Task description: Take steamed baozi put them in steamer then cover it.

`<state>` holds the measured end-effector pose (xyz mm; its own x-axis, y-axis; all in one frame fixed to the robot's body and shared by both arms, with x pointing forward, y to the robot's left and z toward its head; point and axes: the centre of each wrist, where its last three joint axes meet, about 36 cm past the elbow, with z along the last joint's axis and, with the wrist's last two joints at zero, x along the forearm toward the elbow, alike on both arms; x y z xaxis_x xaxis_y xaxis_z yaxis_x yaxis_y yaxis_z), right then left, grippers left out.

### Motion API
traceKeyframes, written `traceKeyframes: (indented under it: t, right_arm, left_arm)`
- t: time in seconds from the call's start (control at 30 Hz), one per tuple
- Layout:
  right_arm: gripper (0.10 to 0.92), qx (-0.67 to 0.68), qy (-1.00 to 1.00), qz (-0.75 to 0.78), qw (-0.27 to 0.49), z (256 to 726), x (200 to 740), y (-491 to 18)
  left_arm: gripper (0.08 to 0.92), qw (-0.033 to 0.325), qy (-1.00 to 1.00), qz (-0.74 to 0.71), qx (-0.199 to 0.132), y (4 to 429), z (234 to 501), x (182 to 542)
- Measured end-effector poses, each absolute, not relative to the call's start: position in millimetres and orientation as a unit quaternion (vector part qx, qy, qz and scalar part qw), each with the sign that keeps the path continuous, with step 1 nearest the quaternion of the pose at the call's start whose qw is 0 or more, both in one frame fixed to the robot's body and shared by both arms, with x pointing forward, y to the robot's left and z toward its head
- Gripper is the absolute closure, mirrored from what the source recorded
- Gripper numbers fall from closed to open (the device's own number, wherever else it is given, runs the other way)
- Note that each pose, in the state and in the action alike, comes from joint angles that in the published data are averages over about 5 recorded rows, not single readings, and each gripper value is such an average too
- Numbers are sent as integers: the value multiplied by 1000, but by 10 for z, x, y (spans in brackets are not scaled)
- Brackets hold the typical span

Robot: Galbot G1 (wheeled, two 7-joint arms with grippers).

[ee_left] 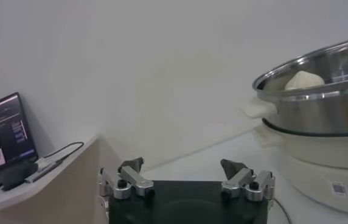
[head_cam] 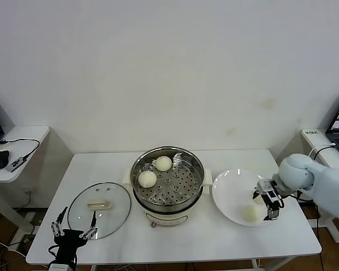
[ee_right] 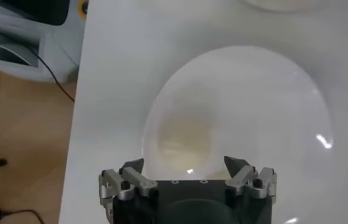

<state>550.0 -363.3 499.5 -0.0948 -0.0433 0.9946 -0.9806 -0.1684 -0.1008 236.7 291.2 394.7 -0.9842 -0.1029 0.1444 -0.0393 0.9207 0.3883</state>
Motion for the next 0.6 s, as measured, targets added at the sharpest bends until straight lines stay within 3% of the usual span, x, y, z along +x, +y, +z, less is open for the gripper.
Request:
traceKeyframes:
  t: [0.23, 0.6]
  right_arm:
    - [234, 519, -492, 551, 430, 4787, 5525, -3622]
    - [355, 513, -495, 550, 435, 4656, 5557, -3583]
  left_arm:
    - [177, 82, -976, -196, 37, 2923, 3936, 2378]
    - [177, 81, -977, -195, 37, 2915, 3937, 2386]
